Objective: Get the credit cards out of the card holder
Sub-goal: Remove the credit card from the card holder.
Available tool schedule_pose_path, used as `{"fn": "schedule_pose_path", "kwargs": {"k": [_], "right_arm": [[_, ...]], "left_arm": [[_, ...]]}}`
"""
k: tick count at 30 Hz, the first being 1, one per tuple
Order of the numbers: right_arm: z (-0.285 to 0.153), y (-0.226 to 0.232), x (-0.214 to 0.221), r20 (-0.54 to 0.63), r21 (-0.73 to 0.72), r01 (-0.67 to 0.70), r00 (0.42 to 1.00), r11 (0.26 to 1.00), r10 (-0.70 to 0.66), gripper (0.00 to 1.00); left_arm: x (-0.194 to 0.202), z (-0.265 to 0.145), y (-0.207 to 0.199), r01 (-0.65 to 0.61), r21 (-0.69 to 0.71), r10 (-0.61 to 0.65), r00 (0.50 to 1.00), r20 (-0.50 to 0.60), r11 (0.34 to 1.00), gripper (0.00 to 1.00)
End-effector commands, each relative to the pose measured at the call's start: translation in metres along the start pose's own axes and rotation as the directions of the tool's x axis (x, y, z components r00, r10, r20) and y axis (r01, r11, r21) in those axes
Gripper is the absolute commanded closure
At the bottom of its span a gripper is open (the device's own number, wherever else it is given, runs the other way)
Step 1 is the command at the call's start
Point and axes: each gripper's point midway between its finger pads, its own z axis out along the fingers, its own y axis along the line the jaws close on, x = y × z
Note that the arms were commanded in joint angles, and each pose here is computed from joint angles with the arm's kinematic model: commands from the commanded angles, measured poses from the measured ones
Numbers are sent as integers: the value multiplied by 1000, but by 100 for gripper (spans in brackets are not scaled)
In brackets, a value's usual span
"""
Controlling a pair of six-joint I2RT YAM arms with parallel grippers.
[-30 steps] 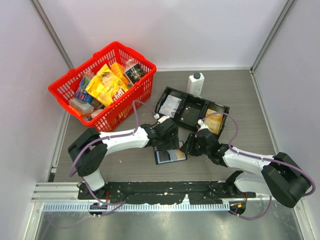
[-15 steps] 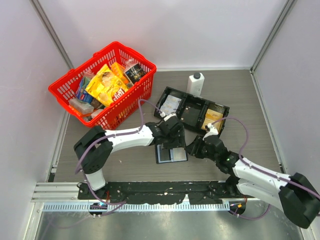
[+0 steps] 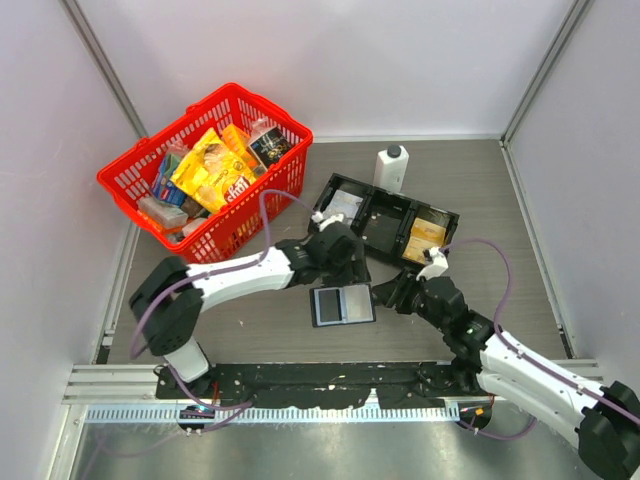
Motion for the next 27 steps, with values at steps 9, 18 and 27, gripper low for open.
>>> {"fn": "schedule_pose_path", "kwargs": {"k": [9,18,27], "right_arm": [[25,83,7,-135,-278,38,988,960,-79,55],[56,83,32,-247,-257,-23,968,966,-43,60],[74,63,53,-309,-169,-69,951,983,14,64]], "left_arm": [[7,-54,96,41,-125,-26,993,118,991,37],[27,-41,113,52,-152,-42,997,65,987,44],[42,-27,129,43,-219,-42,999,8,975,44]]}}
